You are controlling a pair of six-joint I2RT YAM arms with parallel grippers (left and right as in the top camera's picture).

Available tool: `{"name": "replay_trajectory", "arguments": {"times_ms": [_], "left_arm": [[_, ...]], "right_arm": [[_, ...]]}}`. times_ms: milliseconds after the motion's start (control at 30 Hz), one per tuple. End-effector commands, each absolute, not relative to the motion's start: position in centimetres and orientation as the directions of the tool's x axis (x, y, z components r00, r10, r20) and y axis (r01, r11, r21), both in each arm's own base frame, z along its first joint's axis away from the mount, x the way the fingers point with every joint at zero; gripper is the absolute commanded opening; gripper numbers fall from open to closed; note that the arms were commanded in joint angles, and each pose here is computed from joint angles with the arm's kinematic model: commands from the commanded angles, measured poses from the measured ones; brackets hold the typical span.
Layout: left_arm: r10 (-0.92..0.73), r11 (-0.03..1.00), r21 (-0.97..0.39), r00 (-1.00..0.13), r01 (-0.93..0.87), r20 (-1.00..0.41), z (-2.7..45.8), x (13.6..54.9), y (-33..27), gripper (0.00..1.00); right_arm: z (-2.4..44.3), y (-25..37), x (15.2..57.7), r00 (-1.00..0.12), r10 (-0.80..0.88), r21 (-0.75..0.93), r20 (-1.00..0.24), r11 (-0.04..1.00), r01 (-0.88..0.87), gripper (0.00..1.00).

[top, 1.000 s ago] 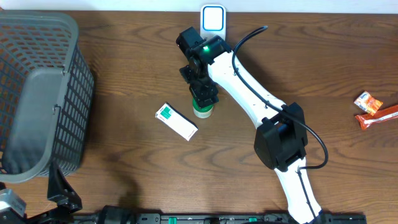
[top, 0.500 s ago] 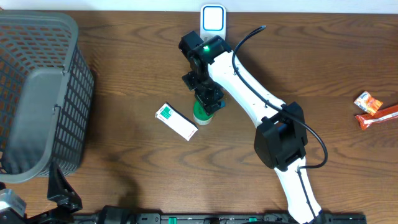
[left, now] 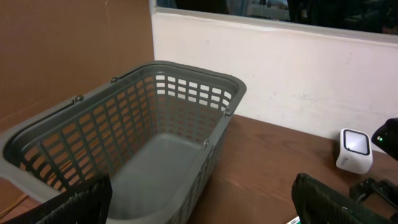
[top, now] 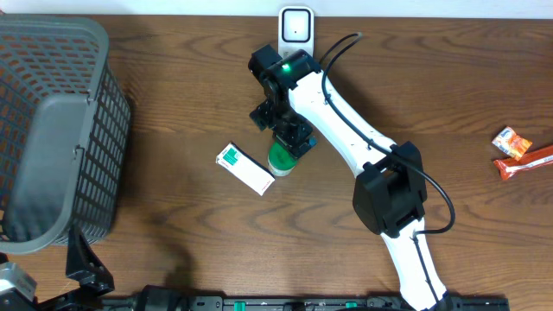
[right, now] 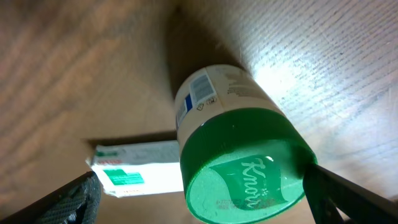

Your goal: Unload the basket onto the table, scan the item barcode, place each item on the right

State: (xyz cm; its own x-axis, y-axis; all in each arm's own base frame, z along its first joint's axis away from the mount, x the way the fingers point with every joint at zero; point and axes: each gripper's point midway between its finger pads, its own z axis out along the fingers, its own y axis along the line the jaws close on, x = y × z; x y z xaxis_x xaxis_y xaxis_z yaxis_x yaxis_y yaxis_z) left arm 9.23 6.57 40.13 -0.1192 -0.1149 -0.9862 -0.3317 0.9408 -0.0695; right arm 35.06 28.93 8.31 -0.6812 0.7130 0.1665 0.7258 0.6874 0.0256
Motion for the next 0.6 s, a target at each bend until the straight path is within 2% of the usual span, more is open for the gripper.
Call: {"name": "replay_trajectory", "arguments": {"times_ms": [0, 267, 433, 567], "left_arm": [[-0.123, 0.936, -0.077, -0.114, -0.342, -0.986, 40.2, 9.2, 6.7, 0.92], [-0.123, 0.936, -0.077, -0.115, -0.342, -0.986, 40.2, 9.2, 6.7, 0.93], [-0.123, 0.936, -0.077, -0.114, -0.342, -0.986, 40.2, 9.2, 6.7, 0.93], [-0.123, 0.936, -0.077, -0.115, -0.342, -0.986, 40.2, 9.2, 6.7, 0.92]], "right_arm": [[9.7, 29.8, 33.9, -0.75, 0.623, 0.074, 0.223, 0.756, 0.65, 0.99], [13.1, 29.7, 33.6, -0.765, 0.609, 0.138, 0.211, 0.756, 0.64, 0.99], [13.1, 28.5, 32.2, -0.74, 0.638, 0.06, 0.215, 0.747, 0.662, 0.99], [12.8, 27.5, 31.6, -0.706, 0.694, -0.012, 0.142, 0.714, 0.7, 0.99]]}}
